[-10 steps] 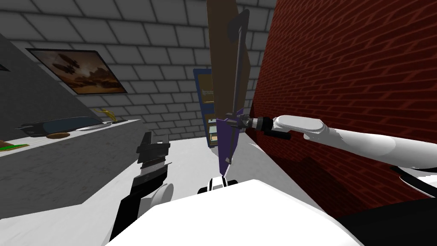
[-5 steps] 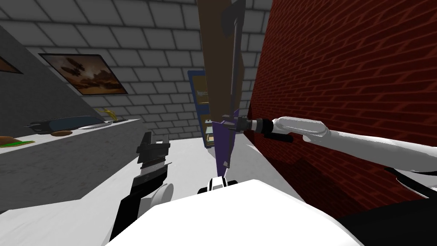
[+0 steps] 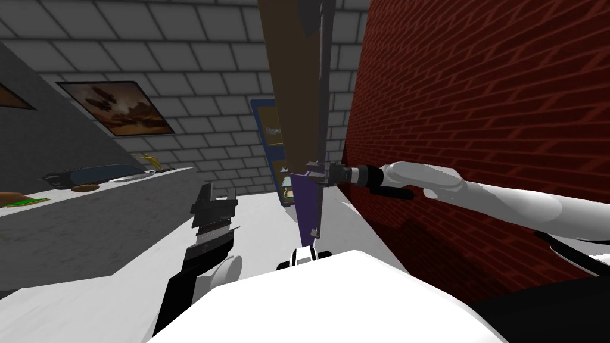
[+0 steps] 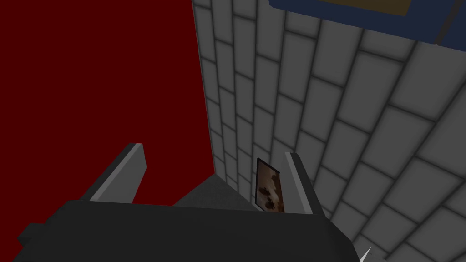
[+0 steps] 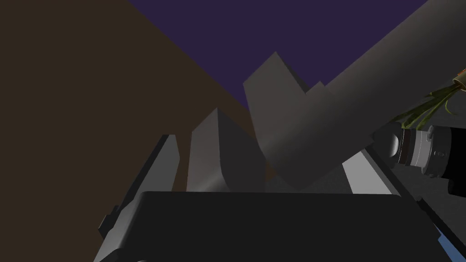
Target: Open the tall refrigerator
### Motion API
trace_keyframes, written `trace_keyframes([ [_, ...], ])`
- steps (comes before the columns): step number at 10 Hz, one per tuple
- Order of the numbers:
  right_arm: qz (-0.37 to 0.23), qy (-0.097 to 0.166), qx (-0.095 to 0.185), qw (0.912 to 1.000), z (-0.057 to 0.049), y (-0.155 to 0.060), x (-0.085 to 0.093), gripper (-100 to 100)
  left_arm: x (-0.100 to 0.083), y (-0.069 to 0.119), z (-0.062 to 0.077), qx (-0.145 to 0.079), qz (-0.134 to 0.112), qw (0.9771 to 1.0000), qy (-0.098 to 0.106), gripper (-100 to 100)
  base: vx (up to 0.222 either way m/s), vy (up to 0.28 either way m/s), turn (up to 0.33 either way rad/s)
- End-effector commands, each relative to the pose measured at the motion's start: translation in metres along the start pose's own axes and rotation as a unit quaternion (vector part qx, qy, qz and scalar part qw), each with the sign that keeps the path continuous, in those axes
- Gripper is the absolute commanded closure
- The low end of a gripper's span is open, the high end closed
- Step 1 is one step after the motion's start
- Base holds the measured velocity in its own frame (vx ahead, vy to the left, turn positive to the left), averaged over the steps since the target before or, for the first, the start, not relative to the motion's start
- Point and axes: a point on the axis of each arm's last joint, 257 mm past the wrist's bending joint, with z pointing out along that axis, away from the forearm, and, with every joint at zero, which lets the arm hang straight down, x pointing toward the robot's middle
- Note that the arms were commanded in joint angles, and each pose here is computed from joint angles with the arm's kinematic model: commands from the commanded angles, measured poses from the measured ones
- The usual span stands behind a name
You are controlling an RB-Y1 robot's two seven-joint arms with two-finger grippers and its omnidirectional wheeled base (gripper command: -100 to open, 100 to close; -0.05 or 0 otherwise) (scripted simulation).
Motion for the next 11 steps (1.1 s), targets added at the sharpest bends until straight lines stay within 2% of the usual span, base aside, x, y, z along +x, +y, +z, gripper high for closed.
trace_keyframes([
  [1, 0.000, -0.003, -0.001, 1.0000, 0.000, -0.019, -0.019, -100, 0.000, 0.000, 0.000, 0.000, 0.000, 1.0000, 0.000, 0, 0.006, 0.050, -0.072],
  [4, -0.001, -0.007, -0.006, 1.0000, 0.000, -0.031, -0.039, -100, 0.000, 0.000, 0.000, 0.000, 0.000, 1.0000, 0.000, 0, 0.014, 0.036, -0.019],
  [5, -0.002, -0.006, -0.005, 1.0000, -0.001, -0.028, -0.035, -100, 0.000, 0.000, 0.000, 0.000, 0.000, 1.0000, 0.000, 0, 0.006, 0.018, -0.010],
  [6, -0.001, -0.006, -0.005, 1.0000, -0.001, -0.028, -0.036, 0, 0.000, 0.000, 0.000, 0.000, 0.000, 1.0000, 0.000, 0, 0.003, 0.007, 0.003],
  [11, -0.001, -0.006, -0.005, 1.0000, -0.001, -0.028, -0.036, 0, 0.000, 0.000, 0.000, 0.000, 0.000, 1.0000, 0.000, 0, 0.000, 0.000, 0.000],
])
